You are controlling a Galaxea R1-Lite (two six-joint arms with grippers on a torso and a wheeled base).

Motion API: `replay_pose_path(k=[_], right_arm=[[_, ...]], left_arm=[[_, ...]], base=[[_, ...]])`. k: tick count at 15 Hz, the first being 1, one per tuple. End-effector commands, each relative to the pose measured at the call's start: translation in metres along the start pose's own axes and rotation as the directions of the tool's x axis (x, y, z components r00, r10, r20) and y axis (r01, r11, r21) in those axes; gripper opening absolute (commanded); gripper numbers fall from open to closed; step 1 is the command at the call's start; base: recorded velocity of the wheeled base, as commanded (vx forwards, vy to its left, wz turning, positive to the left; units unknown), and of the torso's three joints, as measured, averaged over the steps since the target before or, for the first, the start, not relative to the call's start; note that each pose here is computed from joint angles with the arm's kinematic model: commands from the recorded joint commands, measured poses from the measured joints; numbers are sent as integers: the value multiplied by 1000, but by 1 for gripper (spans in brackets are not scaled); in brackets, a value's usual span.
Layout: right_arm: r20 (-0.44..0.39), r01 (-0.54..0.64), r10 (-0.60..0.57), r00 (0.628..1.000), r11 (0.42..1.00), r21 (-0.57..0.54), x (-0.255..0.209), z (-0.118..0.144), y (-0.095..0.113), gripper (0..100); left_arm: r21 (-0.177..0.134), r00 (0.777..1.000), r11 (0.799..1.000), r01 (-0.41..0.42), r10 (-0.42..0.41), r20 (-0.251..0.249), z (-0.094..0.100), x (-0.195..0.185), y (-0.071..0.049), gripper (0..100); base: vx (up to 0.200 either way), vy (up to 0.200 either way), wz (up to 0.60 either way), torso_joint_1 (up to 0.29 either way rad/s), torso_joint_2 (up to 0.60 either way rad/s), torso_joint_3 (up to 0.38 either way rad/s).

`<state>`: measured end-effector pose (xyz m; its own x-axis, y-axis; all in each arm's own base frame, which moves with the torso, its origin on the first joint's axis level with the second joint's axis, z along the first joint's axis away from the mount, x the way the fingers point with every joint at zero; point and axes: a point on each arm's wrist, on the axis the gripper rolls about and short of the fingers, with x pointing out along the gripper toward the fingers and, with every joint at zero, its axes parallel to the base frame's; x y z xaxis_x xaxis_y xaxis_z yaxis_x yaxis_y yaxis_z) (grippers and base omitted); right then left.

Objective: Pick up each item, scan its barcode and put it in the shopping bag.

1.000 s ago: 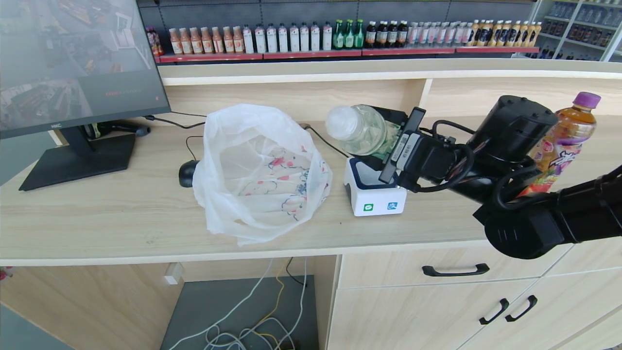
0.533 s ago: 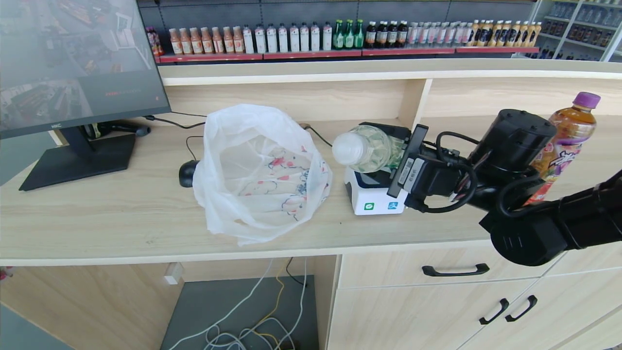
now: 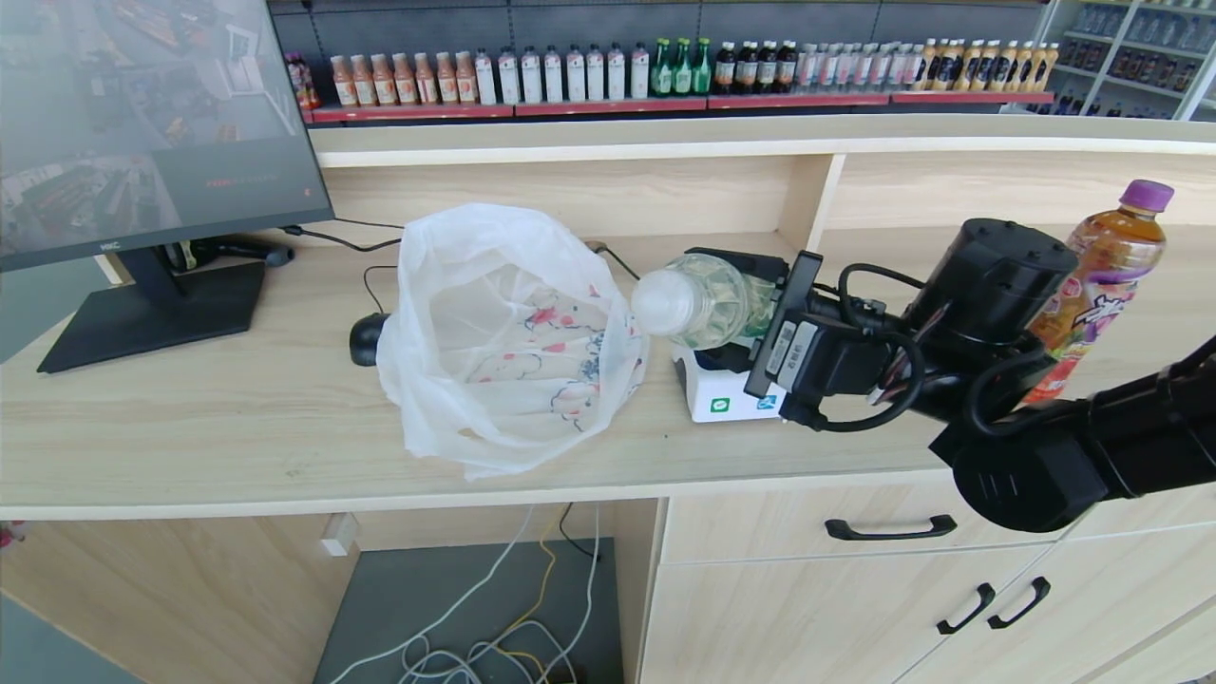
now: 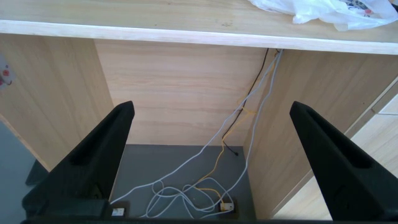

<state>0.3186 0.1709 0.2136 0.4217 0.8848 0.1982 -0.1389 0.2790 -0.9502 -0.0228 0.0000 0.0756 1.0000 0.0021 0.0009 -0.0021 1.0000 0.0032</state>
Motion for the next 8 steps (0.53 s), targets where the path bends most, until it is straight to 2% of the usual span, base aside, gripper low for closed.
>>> replay_pose_path(k=[1, 8], right_arm=[[9, 3, -3, 1000, 1000, -4, 1, 3, -1, 0], [10, 5, -5, 1000, 1000, -5, 0, 3, -2, 0]], left_arm=[[0, 1000, 1000, 1, -1, 1, 0, 0, 0, 100], [0, 1000, 1000, -1, 1, 1, 0, 0, 0, 100]], base=[[0, 0, 0, 0, 0, 0], [0, 0, 0, 0, 0, 0]])
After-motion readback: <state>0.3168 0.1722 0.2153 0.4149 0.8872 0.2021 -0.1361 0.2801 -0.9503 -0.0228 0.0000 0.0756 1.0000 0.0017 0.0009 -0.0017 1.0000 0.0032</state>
